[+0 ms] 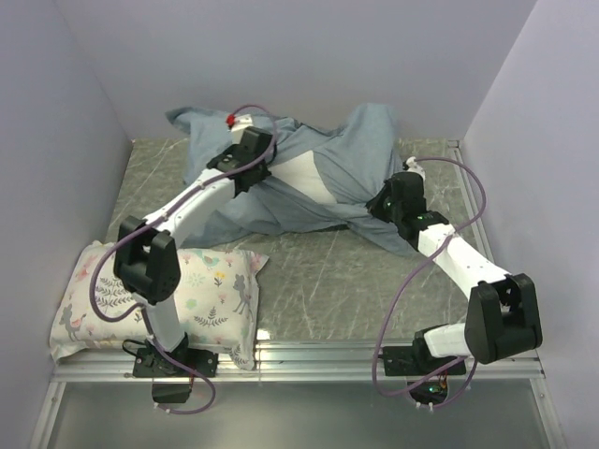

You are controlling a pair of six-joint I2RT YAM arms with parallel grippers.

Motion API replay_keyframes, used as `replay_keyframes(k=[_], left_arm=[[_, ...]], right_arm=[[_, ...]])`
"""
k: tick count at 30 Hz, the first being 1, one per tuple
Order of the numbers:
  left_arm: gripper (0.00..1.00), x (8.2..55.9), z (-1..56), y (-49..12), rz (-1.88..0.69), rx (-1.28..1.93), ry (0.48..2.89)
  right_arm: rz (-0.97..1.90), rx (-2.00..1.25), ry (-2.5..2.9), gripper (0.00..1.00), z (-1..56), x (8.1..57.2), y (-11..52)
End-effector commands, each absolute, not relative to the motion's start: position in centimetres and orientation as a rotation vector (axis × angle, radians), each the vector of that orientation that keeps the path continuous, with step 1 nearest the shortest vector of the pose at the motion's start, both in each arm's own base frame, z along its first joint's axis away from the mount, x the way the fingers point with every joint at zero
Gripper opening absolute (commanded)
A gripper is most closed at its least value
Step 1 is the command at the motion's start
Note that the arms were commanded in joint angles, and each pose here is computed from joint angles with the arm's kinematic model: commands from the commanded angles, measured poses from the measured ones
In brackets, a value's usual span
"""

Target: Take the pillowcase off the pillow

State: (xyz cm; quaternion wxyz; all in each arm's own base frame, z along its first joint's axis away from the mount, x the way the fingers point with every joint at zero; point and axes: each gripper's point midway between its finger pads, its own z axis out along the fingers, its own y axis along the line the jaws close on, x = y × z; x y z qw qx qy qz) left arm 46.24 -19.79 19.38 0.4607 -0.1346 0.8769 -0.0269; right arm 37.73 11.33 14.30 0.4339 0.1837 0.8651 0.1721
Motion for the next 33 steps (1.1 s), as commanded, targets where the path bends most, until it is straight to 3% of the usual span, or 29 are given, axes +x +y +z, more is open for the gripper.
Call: replay_keyframes(k=[1, 5, 7, 11, 13, 15, 17, 18, 19, 22, 25, 31, 33], left_arm=[[0.01, 45.5, 18.8, -13.4, 0.065, -0.440, 2.162], [0.00, 45.0, 15.0, -16.8, 0.020, -0.351, 2.256], [0.00, 44.6, 14.0, -17.9, 0.023, -0.320, 2.281], [0.01, 43.6, 12.7, -19.9, 0.012, -0.254, 2.307], [0.00, 43.5, 12.7, -20.2, -0.006, -0.247, 2.304], [0.00, 43.0, 12.6, -20.3, -0.009, -0.235, 2.307], [0.01, 42.7, 12.7, -20.4, -0.013, -0.229, 2.305], [0.00, 42.4, 12.4, -20.3, -0.010, -0.225, 2.312], [0.00, 42.2, 12.3, -20.3, -0.012, -0.224, 2.314], [0.01, 41.9, 12.1, -20.4, -0.018, -0.217, 2.320], [0.01, 41.7, 12.2, -20.3, -0.026, -0.219, 2.317], [0.00, 41.5, 12.4, -20.0, -0.016, -0.219, 2.315], [0.01, 41.4, 12.3, -19.8, -0.004, -0.220, 2.318]], right_arm=[[0.255, 0.585, 2.110, 0.00, 14.1, 38.2, 5.9], [0.291, 0.501, 2.102, 0.00, 15.3, 38.4, 7.9], [0.236, 0.454, 2.077, 0.07, 16.8, 38.5, 8.5], [0.221, 0.294, 2.038, 0.10, 19.8, 38.1, 12.2], [0.210, 0.261, 2.014, 0.23, 21.2, 38.2, 13.1], [0.174, 0.226, 1.973, 0.25, 22.4, 37.9, 14.0], [0.186, 0.214, 1.944, 0.35, 23.5, 38.1, 15.0], [0.193, 0.182, 1.951, 0.43, 23.4, 38.1, 16.0], [0.195, 0.161, 1.938, 0.61, 24.2, 38.4, 16.6], [0.189, 0.089, 1.953, 0.76, 24.3, 39.2, 19.1], [0.092, 0.057, 1.983, 0.85, 23.5, 40.6, 20.1], [-0.180, 0.046, 2.086, 0.88, 20.0, 43.8, 19.5], [-0.251, 0.062, 2.086, 0.84, 19.6, 44.3, 18.6]])
